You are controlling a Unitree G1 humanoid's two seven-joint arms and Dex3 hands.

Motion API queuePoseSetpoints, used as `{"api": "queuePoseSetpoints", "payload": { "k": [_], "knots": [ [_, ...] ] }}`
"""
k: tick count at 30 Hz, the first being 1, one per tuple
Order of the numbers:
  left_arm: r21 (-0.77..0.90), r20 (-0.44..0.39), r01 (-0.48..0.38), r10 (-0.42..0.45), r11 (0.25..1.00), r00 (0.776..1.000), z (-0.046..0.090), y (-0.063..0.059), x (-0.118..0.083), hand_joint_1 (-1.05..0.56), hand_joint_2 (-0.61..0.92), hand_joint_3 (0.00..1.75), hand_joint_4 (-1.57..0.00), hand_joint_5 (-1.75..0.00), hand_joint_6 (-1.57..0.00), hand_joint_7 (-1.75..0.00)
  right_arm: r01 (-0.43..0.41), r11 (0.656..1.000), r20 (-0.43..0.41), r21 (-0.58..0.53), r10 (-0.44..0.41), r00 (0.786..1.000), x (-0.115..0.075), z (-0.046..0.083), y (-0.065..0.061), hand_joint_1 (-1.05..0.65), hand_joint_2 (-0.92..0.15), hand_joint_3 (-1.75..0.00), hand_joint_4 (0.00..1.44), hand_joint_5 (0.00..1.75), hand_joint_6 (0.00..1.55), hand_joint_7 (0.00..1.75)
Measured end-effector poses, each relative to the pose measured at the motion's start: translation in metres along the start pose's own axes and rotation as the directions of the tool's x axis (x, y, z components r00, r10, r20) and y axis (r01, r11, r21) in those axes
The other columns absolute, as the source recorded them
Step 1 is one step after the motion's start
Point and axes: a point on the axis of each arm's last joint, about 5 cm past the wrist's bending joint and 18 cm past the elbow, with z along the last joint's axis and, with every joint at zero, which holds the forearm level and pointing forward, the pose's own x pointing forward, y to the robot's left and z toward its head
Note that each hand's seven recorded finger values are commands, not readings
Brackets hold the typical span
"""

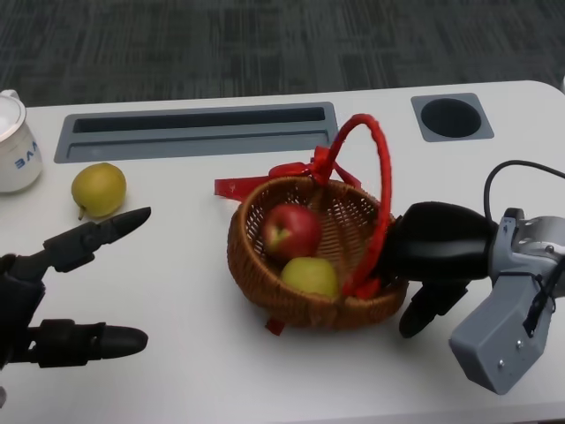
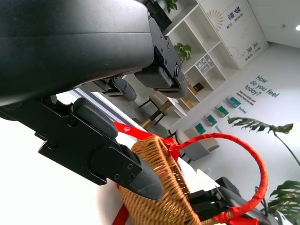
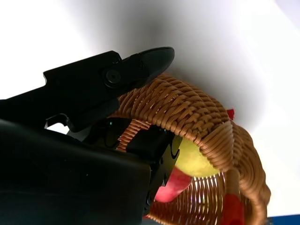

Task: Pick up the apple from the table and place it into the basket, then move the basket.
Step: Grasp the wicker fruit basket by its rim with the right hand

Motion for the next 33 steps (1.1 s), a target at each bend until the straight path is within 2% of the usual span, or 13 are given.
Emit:
{"api": "queuePoseSetpoints", "payload": {
  "k": [3,7,10,13,17,18,19,23,25,33],
  "knots": [
    [-0.004,0.009,-0.002,0.002,1.0,1.0,0.001,-0.002,0.001,-0.77,0.7,0.0,-0.63,-0.03,-0.59,-0.01,-0.047,0.998,-0.019,-0.047,0.046,0.999,0.005,-0.001,0.001,-0.64,-0.85,0.0,0.93,0.05,0.82,0.03],
    [-0.003,0.017,-0.004,0.005,1.0,1.0,0.002,-0.004,0.002,-0.77,0.7,0.0,-0.65,-0.03,-0.6,-0.02,-0.064,0.993,-0.007,-0.098,0.064,0.998,0.012,0.001,-0.001,-0.44,-0.87,-0.01,1.14,0.13,0.93,0.05],
    [-0.002,0.017,-0.011,0.011,1.0,1.0,0.002,-0.004,0.002,-0.77,0.7,0.0,-0.67,-0.03,-0.61,-0.02,-0.06,0.988,0.02,-0.142,0.063,0.998,0.016,0.002,-0.004,-0.26,-0.82,0.0,1.17,0.14,0.97,0.04],
    [0.001,0.018,-0.026,0.026,1.0,0.999,0.002,-0.004,0.002,-0.76,0.7,0.0,-0.68,-0.03,-0.62,-0.02,-0.048,0.985,0.042,-0.167,0.056,0.998,0.017,0.003,-0.005,-0.18,-0.81,0.0,1.21,0.16,0.98,0.03],
    [0.005,0.029,-0.034,0.033,0.999,0.999,0.002,-0.004,0.002,-0.77,0.71,0.0,-0.7,-0.03,-0.63,-0.01,-0.004,0.985,0.071,-0.17,0.016,0.997,0.017,0.004,-0.006,-0.21,-0.84,0.0,1.02,0.64,0.96,0.01],
    [0.005,0.03,-0.034,0.034,0.999,0.999,0.002,-0.004,0.002,-0.77,0.71,0.01,-0.7,-0.03,-0.63,-0.01,0.007,0.985,0.077,-0.173,0.006,0.997,0.016,0.004,-0.007,-0.21,-0.84,0.0,0.99,0.67,0.95,0.0],
    [0.005,0.03,-0.035,0.035,0.999,0.999,0.002,-0.005,0.002,-0.77,0.71,0.01,-0.71,-0.03,-0.63,-0.01,0.017,0.984,0.081,-0.177,-0.003,0.997,0.016,0.003,-0.008,-0.22,-0.83,0.0,0.98,0.66,0.94,0.0],
    [0.001,0.033,-0.041,0.041,0.999,0.999,0.002,-0.006,0.002,-0.76,0.72,0.0,-0.72,-0.03,-0.64,-0.01,0.058,0.98,0.094,-0.191,-0.041,0.995,0.015,0.002,-0.015,-0.21,-0.79,0.0,1.09,0.28,0.94,0.0],
    [0.0,0.034,-0.044,0.044,0.999,0.998,0.002,-0.006,0.002,-0.75,0.72,0.0,-0.72,-0.03,-0.65,-0.01,0.085,0.978,0.109,-0.191,-0.065,0.992,0.015,0.002,-0.018,-0.2,-0.78,0.0,1.11,0.16,0.94,0.0],
    [-0.005,0.036,-0.05,0.051,0.999,0.998,0.002,-0.007,0.003,-0.74,0.72,0.0,-0.73,-0.02,-0.65,-0.01,0.14,0.973,0.13,-0.183,-0.118,0.985,0.014,-0.001,-0.03,-0.19,-0.79,-0.01,1.2,0.11,0.94,0.01]
  ]
}}
